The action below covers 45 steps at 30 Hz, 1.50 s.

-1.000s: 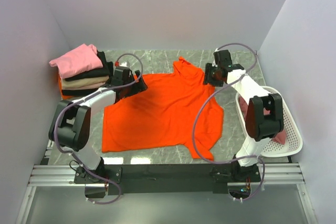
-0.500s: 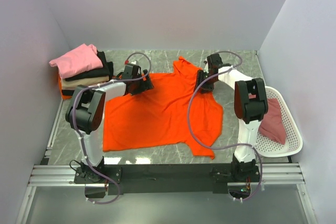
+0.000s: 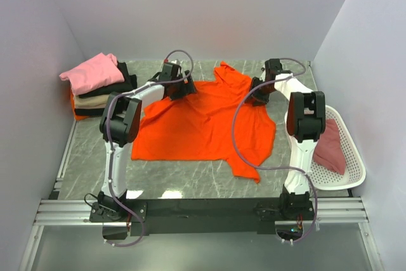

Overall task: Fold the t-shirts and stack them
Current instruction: Flatten the tshirt out

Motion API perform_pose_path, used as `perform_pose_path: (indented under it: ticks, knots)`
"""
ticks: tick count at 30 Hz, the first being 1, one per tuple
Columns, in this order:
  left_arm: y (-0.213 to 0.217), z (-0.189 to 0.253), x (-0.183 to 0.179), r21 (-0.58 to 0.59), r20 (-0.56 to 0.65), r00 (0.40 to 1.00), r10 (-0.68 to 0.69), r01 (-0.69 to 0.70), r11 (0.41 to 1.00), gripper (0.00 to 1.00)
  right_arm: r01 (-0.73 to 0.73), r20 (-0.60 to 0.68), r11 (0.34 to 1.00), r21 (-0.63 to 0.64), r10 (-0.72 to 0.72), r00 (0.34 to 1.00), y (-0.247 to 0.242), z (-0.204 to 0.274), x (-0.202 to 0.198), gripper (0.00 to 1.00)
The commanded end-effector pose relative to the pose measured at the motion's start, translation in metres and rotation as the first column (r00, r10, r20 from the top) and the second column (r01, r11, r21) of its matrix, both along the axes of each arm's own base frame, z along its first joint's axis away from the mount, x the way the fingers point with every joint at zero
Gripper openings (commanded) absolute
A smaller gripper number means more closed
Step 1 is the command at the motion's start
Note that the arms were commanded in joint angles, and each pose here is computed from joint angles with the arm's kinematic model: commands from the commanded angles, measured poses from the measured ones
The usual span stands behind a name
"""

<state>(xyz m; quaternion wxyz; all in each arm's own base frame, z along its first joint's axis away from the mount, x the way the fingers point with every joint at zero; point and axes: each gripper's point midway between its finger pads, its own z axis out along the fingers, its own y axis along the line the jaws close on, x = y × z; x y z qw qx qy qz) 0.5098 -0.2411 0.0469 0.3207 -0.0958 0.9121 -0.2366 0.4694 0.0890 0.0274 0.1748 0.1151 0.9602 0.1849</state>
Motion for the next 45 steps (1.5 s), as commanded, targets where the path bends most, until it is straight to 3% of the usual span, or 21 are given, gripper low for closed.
perform_pose_path:
  ticks: [1,9,13,14,16,17,18,19,20,21,22,23,25,26,27,29,34,40,45]
  knots:
    - [-0.014,-0.006,0.01,-0.008,-0.027,0.999,-0.039,0.039,0.999,0.88,0.013,0.003,1.0,-0.019,-0.013,1.0,-0.008,0.005,0.016,0.52]
    - [-0.028,-0.002,0.059,-0.005,0.015,0.999,-0.048,0.048,0.999,0.89,0.026,0.038,1.0,-0.005,-0.025,0.999,-0.021,0.019,0.051,0.52]
    - [-0.031,0.034,0.076,-0.017,0.118,0.992,-0.05,0.052,0.998,0.89,-0.025,0.091,0.999,0.026,0.022,0.996,-0.012,0.04,0.061,0.52]
    - [-0.031,0.035,0.07,-0.012,0.124,0.991,-0.053,0.055,0.998,0.9,-0.03,0.114,0.999,0.031,0.027,0.993,-0.01,0.048,0.061,0.52]
    - [-0.032,0.094,0.071,-0.014,0.263,0.964,-0.038,0.043,0.999,0.92,-0.031,0.195,0.999,0.04,0.023,0.981,-0.008,0.074,0.059,0.52]
    - [-0.028,0.091,0.059,0.008,0.263,0.964,-0.039,0.038,0.999,0.92,-0.037,0.225,0.998,0.048,0.025,0.974,-0.006,0.085,0.056,0.52]
    - [-0.024,0.14,0.05,0.0,0.349,0.937,-0.029,0.032,1.0,0.92,-0.035,0.277,0.998,0.055,0.018,0.961,-0.005,0.105,0.048,0.52]
    - [-0.02,0.155,0.04,0.008,0.38,0.925,-0.009,0.006,1.0,0.93,-0.035,0.302,0.998,0.059,0.015,0.953,-0.004,0.115,0.043,0.52]
    - [-0.016,0.141,0.02,0.017,0.367,0.93,-0.015,0.009,1.0,0.93,-0.036,0.325,0.997,0.063,0.014,0.946,-0.003,0.124,0.036,0.52]
    - [-0.002,0.184,0.002,-0.014,0.431,0.902,0.039,-0.037,0.999,0.93,-0.031,0.319,0.997,0.065,0.009,0.948,-0.004,0.118,0.024,0.52]
    - [0.01,0.186,-0.009,-0.009,0.437,0.895,0.091,-0.097,0.995,0.93,-0.03,0.37,0.997,0.07,0.002,0.929,-0.003,0.144,0.013,0.52]
    - [0.028,0.15,-0.034,0.033,0.361,0.925,0.116,-0.138,0.99,0.93,-0.023,0.382,0.997,0.072,-0.006,0.924,-0.003,0.149,0.005,0.52]
    - [0.055,0.153,-0.066,0.021,0.332,0.919,0.214,-0.234,0.972,0.93,-0.02,0.407,0.997,0.076,-0.013,0.913,0.0,0.158,-0.021,0.52]
    - [0.076,0.116,-0.088,0.09,0.272,0.928,0.254,-0.288,0.953,0.93,-0.012,0.412,0.997,0.076,-0.02,0.911,-0.001,0.16,-0.03,0.52]
    - [0.087,0.111,-0.107,0.098,0.243,0.926,0.29,-0.321,0.942,0.93,0.0,0.378,0.998,0.065,-0.024,0.925,-0.001,0.144,-0.046,0.52]
    - [0.11,0.074,-0.138,0.168,0.17,0.926,0.337,-0.364,0.916,0.94,0.0,0.431,0.998,0.07,-0.03,0.902,0.003,0.162,-0.064,0.52]
    - [0.148,0.038,-0.191,0.227,0.094,0.895,0.436,-0.445,0.866,0.91,-0.026,0.46,0.999,0.039,0.005,0.888,0.019,0.164,-0.118,0.52]
    - [0.182,0.022,-0.211,0.226,0.058,0.846,0.53,-0.528,0.819,0.84,-0.057,0.454,0.998,0.009,0.047,0.89,0.032,0.153,-0.164,0.52]
    - [0.186,0.007,-0.213,0.219,0.024,0.843,0.537,-0.529,0.82,0.8,-0.063,0.446,0.998,0.005,0.054,0.894,0.032,0.144,-0.178,0.52]
